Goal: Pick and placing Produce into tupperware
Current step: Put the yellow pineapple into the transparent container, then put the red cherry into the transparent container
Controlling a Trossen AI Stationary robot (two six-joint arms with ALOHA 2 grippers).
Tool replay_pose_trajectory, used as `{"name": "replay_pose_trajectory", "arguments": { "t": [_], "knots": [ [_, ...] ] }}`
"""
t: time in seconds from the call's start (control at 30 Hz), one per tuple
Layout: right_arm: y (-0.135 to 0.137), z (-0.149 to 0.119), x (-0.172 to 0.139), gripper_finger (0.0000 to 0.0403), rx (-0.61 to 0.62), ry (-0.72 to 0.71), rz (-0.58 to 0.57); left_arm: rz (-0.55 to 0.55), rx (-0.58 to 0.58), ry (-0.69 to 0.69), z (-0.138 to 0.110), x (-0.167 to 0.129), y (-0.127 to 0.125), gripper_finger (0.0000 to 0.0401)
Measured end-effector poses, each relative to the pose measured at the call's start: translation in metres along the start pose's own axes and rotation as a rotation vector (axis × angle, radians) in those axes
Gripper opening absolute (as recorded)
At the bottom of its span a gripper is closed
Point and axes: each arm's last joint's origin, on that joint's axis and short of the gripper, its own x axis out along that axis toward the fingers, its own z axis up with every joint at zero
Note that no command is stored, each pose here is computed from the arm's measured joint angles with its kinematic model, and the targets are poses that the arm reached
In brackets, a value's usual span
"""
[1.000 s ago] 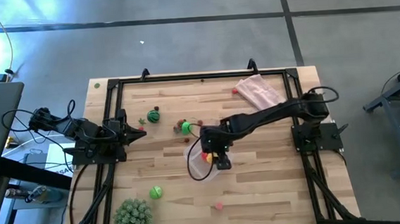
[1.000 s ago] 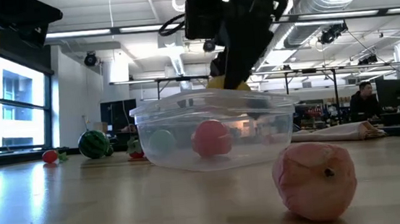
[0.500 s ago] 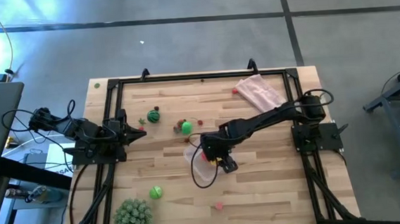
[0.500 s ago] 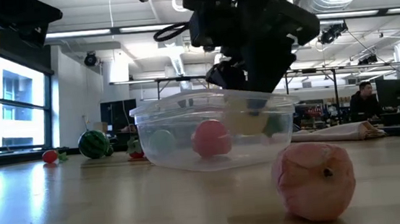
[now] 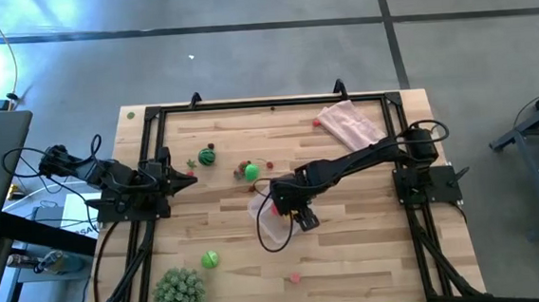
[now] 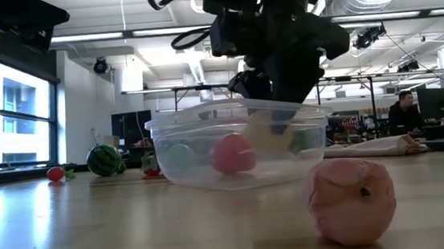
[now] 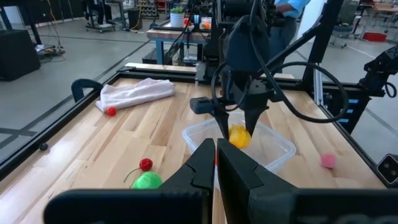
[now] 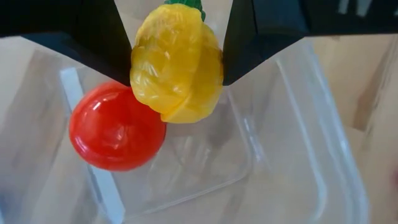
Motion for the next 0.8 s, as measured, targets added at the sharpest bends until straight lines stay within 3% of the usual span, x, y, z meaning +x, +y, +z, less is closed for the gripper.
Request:
{"name": "replay_pose_trajectory", "arguments": {
  "t": [0.33,0.57,0.8],
  "knots": [
    [-0.001,0.001,0.0,0.0253,0.008,-0.007,-0.016,0.0,0.0,0.0,0.0,0.0,0.0,0.0008],
    [-0.001,0.0,-0.002,0.0256,-0.006,0.015,-0.022,0.0,0.0,0.0,0.0,0.0,0.0,0.0008],
    [-0.005,0.019,-0.037,0.0256,-0.054,0.064,-0.131,0.0,0.0,0.0,0.0,0.0,0.0,0.0008]
  ]
}}
